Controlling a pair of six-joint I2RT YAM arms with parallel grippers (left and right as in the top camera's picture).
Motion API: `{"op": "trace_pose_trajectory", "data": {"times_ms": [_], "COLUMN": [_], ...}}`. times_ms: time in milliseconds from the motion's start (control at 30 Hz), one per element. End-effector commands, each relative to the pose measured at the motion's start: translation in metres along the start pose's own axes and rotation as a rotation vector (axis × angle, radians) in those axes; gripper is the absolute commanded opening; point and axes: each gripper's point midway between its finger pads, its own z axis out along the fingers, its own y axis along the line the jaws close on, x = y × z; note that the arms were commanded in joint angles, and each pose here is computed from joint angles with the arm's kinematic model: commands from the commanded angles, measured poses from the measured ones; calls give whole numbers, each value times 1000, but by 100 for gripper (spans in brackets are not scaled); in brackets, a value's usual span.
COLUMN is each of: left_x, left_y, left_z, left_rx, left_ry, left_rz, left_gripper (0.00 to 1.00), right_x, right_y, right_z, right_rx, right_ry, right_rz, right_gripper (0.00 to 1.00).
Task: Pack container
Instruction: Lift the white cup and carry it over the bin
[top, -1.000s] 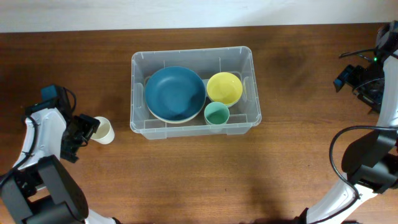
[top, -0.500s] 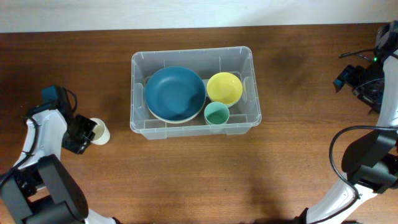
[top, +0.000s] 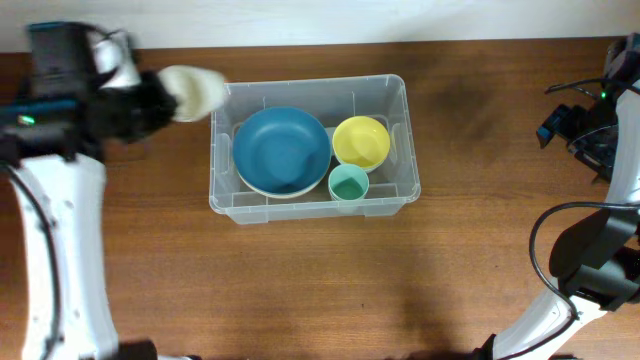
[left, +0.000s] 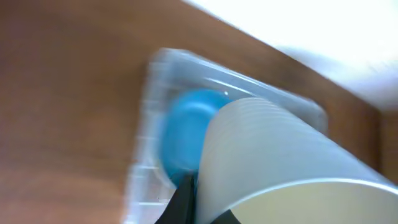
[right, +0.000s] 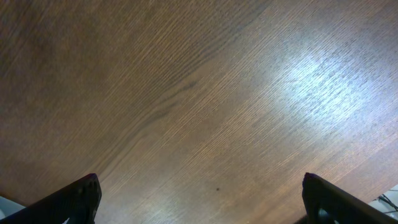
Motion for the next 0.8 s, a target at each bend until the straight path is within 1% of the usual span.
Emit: {"op": "trace_pose_trajectory", "data": {"times_ms": [0, 33, 133, 233, 300, 467, 767], "left_x": [37, 47, 92, 121, 137, 166, 190], "left_y": [-70, -81, -123, -135, -134, -125, -103], "left_z": [3, 9, 40, 70, 91, 132, 178], "left_rx": [80, 92, 143, 104, 51, -7, -85], "left_ry": [51, 74, 202, 281, 331, 447, 557], "left_rz": [248, 277, 383, 443, 468, 486, 477], "left_gripper": [1, 1, 1, 1, 1, 1, 1], "right_x": [-1, -1, -1, -1, -1, -1, -1], "right_y": [-4, -4, -4, -4, -4, -4, -4], "right_z": [2, 2, 2, 2, 2, 2, 2], "right_rx": [17, 17, 17, 17, 17, 17, 17], "right_ry": [-1, -1, -1, -1, -1, -1, -1], "right_rz": [10, 10, 10, 10, 10, 10, 10], "right_gripper": [99, 99, 99, 99, 99, 99, 99]}}
